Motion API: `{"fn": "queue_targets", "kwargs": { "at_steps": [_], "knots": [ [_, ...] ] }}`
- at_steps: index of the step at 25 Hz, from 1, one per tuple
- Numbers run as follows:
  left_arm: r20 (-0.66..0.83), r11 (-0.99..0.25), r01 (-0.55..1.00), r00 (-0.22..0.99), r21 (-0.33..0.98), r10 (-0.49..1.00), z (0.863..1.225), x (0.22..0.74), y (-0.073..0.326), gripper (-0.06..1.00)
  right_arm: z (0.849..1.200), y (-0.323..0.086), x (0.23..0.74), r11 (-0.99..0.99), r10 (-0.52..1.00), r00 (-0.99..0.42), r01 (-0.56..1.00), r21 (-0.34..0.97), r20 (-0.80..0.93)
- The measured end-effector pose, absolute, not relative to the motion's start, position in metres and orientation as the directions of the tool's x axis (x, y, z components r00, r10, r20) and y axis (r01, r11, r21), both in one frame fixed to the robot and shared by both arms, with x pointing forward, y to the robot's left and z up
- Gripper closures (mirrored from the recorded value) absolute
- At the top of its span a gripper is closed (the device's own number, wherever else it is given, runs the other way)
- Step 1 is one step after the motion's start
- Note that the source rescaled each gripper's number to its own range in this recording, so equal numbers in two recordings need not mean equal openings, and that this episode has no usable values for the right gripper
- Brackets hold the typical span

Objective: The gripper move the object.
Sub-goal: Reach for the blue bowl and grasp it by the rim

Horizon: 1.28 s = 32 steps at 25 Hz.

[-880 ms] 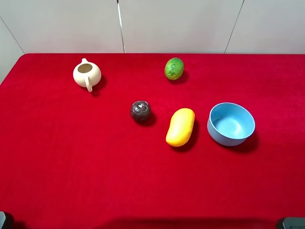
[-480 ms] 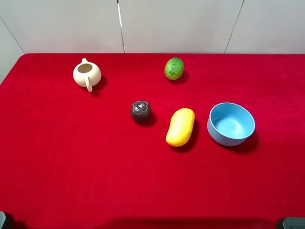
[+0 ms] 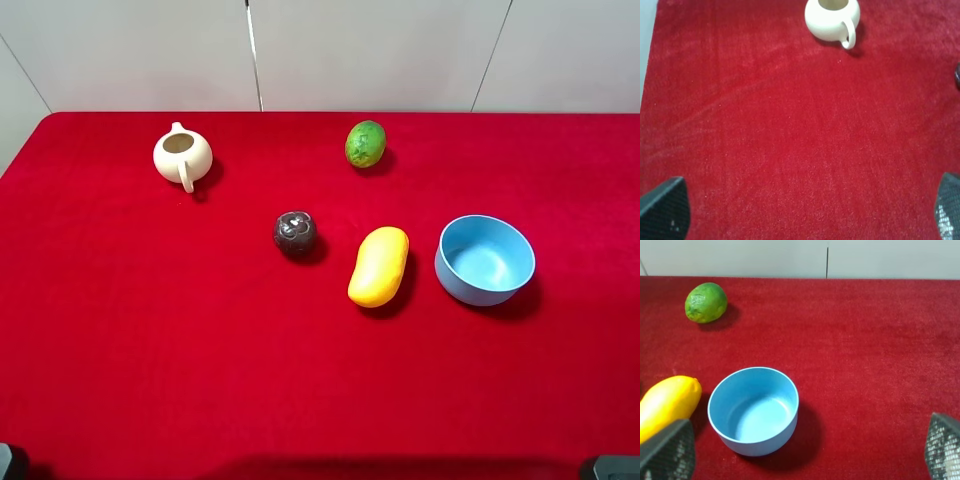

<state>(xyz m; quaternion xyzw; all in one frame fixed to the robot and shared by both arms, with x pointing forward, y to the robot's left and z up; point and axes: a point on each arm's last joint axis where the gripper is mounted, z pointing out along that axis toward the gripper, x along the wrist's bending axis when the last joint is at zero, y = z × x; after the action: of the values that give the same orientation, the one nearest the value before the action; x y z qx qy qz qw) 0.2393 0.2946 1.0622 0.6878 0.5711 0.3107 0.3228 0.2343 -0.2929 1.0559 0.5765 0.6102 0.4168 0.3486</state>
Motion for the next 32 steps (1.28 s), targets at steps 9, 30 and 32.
{"fn": "queue_targets", "kwargs": {
  "at_steps": [9,30,32],
  "knots": [
    [0.051,-0.202,0.657,0.241,0.727,0.969,1.101,0.278,0.289,-0.05,1.056,-0.293,0.234,-0.012,0.994,-0.092,0.413,0.911,0.055],
    [-0.061,-0.513,0.722,0.604,0.463,0.795,1.112,0.408,0.229,-0.04,1.056,-0.293,0.234,-0.012,0.994,-0.092,0.413,0.911,0.055],
    [-0.068,-0.543,0.712,0.631,0.445,0.773,1.111,0.421,0.218,-0.04,1.056,-0.293,0.234,-0.012,0.994,-0.092,0.413,0.911,0.055]
  ]
}}
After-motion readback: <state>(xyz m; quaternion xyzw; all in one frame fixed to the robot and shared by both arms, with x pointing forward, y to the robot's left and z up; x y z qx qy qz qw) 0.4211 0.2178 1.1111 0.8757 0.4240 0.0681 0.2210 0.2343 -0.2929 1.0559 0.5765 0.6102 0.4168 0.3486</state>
